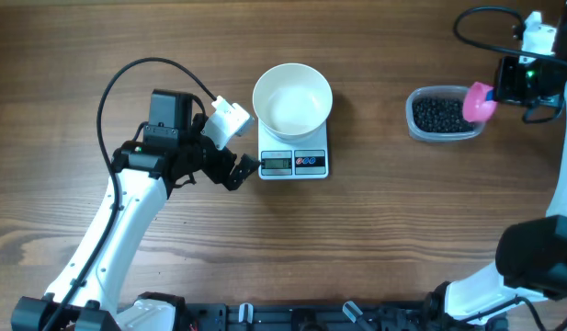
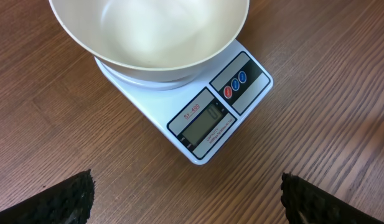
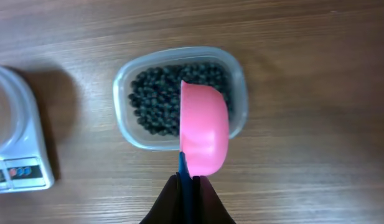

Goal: Scoop item into bowl and weigh 150g on scale
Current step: 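Dip the pink scoop into the black beans and lift it filled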

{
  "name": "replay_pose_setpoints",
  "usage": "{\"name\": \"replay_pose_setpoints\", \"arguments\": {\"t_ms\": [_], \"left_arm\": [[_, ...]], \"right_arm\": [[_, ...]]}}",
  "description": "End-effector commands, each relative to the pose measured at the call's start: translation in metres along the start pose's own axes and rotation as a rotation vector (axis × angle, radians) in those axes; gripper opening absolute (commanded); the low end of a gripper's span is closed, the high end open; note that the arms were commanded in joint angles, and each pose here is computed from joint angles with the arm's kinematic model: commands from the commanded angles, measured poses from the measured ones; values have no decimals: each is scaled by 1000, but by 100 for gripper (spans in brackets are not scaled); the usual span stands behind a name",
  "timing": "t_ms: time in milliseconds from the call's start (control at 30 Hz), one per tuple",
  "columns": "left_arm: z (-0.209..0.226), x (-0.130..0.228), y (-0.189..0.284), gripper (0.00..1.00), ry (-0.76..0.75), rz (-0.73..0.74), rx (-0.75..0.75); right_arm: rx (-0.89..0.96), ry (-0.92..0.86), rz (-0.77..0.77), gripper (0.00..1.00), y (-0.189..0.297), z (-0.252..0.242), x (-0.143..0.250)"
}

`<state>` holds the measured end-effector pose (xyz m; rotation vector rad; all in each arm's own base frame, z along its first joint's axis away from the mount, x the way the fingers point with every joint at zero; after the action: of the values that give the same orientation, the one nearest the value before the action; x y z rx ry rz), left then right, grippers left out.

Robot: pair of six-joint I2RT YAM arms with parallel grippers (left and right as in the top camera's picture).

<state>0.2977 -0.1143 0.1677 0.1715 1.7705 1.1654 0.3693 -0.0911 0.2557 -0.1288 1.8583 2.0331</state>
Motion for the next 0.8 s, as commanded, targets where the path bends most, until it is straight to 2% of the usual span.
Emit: {"name": "replay_pose_setpoints", "arguments": {"t_ms": [0, 167, 367, 767], "left_arm": [[-2, 1, -1, 100, -1, -7, 17], [-2, 1, -1, 100, -1, -6, 17], [-2, 1, -1, 100, -1, -6, 17], [-2, 1, -1, 100, 0, -7, 17]], "right_arm": [[-91, 34, 21, 4, -13, 12, -1], [-42, 56, 33, 4, -19, 21, 0], [226, 62, -11, 4, -20, 7, -12], [214, 101, 125, 4, -83, 1, -12]]}}
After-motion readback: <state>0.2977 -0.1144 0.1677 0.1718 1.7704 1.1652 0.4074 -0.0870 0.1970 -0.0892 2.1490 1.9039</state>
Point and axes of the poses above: each gripper's point midway between its finger pads, its own y axis back along the fingers, its own z axis along the line the jaws close on, x = y × z, the point moved 4 cm from there along y, back along the fingers, and after that the axes turned 5 degrees about -y, right-handed, at the moved point
